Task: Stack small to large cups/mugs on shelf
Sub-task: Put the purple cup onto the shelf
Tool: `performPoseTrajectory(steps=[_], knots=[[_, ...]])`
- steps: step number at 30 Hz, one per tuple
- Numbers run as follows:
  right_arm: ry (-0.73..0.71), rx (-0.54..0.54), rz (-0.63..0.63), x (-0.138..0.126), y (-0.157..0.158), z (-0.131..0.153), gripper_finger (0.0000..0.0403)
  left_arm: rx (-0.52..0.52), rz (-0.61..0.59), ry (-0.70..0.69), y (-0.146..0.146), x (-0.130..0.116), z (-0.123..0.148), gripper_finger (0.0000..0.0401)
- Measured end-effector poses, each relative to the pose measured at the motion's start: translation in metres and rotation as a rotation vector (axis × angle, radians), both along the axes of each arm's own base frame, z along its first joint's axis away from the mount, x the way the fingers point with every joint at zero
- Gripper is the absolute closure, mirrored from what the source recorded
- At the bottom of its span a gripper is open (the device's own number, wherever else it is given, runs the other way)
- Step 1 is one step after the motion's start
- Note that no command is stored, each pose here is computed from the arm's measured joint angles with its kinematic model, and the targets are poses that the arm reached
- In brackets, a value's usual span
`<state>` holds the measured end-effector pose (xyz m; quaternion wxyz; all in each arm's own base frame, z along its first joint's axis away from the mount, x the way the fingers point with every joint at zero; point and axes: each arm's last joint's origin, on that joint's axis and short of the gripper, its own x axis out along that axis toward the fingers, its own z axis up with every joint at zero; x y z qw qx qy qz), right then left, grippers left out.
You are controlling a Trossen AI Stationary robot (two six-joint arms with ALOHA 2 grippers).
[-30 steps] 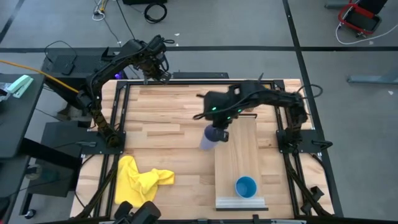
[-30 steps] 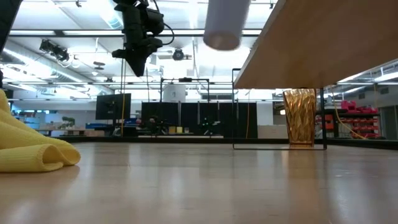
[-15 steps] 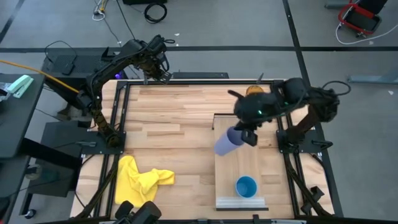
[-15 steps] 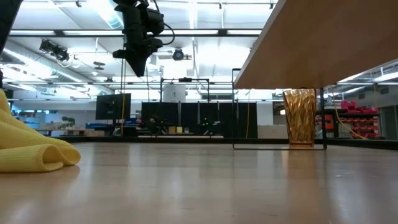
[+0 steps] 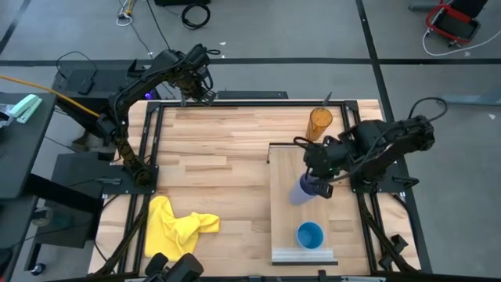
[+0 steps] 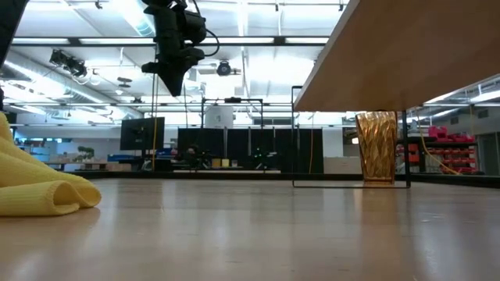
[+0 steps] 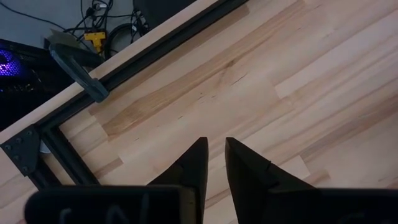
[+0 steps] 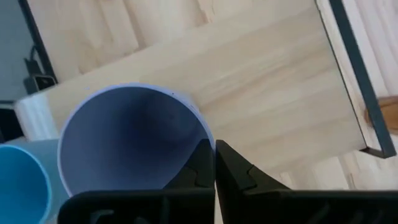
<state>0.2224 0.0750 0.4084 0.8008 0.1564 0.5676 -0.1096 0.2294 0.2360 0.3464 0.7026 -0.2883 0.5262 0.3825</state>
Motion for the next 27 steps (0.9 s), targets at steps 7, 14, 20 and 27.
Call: performPoseTrajectory(steps=[7, 14, 20, 27], knots=[[0.043, -0.012, -0.002, 0.001, 0.002, -0.011, 0.0402, 0.0, -0.001, 0.0, 0.0, 0.0, 0.0, 0.034], [0.074, -0.008, 0.006, 0.002, 0.003, -0.019, 0.0402, 0.001, -0.003, 0.0, 0.0, 0.0, 0.0, 0.0344], [0.075, -0.002, 0.012, 0.001, 0.003, -0.017, 0.0399, 0.001, -0.003, 0.0, 0.0, 0.0, 0.0, 0.034], [0.086, 0.028, 0.024, 0.001, 0.004, -0.017, 0.0378, 0.001, -0.003, 0.0, 0.0, 0.0, 0.0, 0.0344]])
